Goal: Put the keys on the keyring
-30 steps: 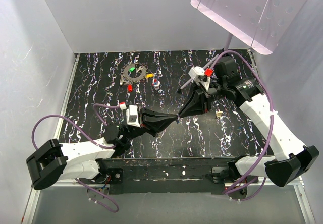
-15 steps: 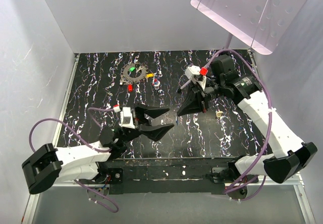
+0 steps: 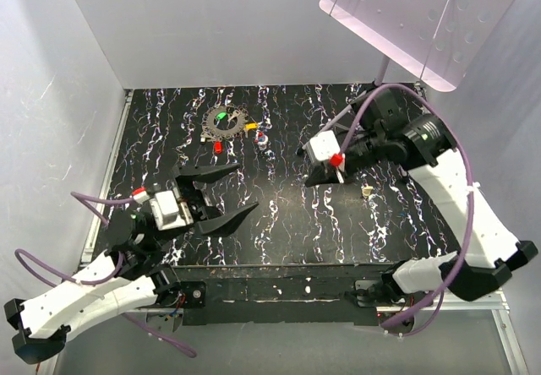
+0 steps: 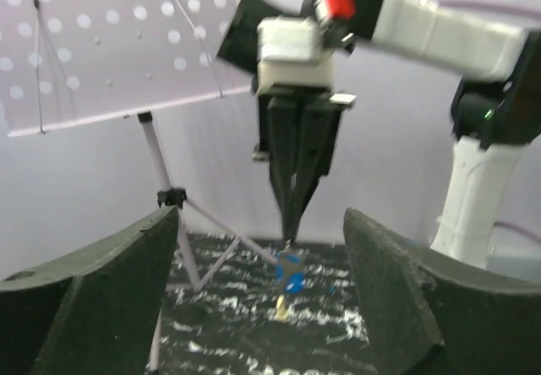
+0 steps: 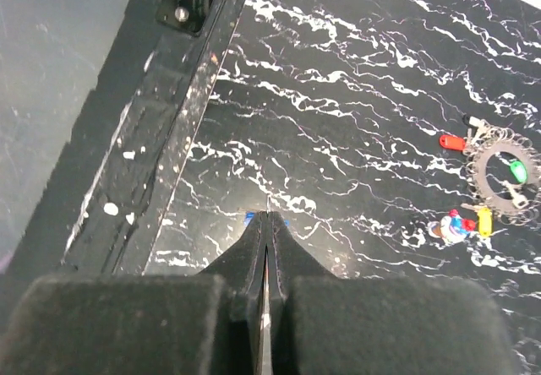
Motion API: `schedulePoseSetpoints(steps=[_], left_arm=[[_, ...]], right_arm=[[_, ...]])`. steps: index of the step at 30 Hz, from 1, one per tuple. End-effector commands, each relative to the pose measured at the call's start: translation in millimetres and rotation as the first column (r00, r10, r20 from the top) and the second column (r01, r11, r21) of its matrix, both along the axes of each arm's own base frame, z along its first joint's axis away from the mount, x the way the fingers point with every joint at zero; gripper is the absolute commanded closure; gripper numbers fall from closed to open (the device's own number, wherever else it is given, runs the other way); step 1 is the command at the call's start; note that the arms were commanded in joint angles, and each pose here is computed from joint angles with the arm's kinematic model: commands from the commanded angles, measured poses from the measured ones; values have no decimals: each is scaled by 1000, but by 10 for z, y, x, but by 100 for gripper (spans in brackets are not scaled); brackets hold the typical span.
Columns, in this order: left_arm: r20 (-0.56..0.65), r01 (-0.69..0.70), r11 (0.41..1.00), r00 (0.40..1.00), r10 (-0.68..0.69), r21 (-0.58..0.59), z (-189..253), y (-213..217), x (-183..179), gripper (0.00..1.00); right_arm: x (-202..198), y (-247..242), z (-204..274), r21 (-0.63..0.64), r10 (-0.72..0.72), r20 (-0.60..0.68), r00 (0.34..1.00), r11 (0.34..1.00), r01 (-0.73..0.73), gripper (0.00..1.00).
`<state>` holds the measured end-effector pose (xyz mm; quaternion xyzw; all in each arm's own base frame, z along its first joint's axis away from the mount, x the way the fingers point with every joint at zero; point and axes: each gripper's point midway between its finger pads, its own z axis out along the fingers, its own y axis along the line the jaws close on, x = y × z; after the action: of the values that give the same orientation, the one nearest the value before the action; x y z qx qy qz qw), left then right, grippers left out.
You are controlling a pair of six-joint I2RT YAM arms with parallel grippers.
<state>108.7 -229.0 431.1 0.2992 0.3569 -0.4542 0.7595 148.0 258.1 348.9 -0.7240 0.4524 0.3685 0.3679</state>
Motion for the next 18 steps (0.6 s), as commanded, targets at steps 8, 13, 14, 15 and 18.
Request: schedulePoseSetpoints(steps=[8,13,14,15,18], left_arm=[[125,-57,878,992,-4,476,-791,-535,287,47],[154,-57,878,988,-20,475,-819,-715,376,60],[149,-46,876,988,-30,480,-857,-763,387,61],[142,-36,876,989,-37,481,-877,-796,394,61],[130,-20,872,990,-50,489,-936,-850,405,63]], right_arm=[[-65,-73,-166,-23,-1,384,923,1000,11,99],[43,22,-187,6,-58,413,909,998,61,99],[61,29,-192,8,-68,410,910,997,71,99],[68,37,-211,5,-71,406,911,997,75,99],[81,46,-218,10,-88,392,916,996,91,99]])
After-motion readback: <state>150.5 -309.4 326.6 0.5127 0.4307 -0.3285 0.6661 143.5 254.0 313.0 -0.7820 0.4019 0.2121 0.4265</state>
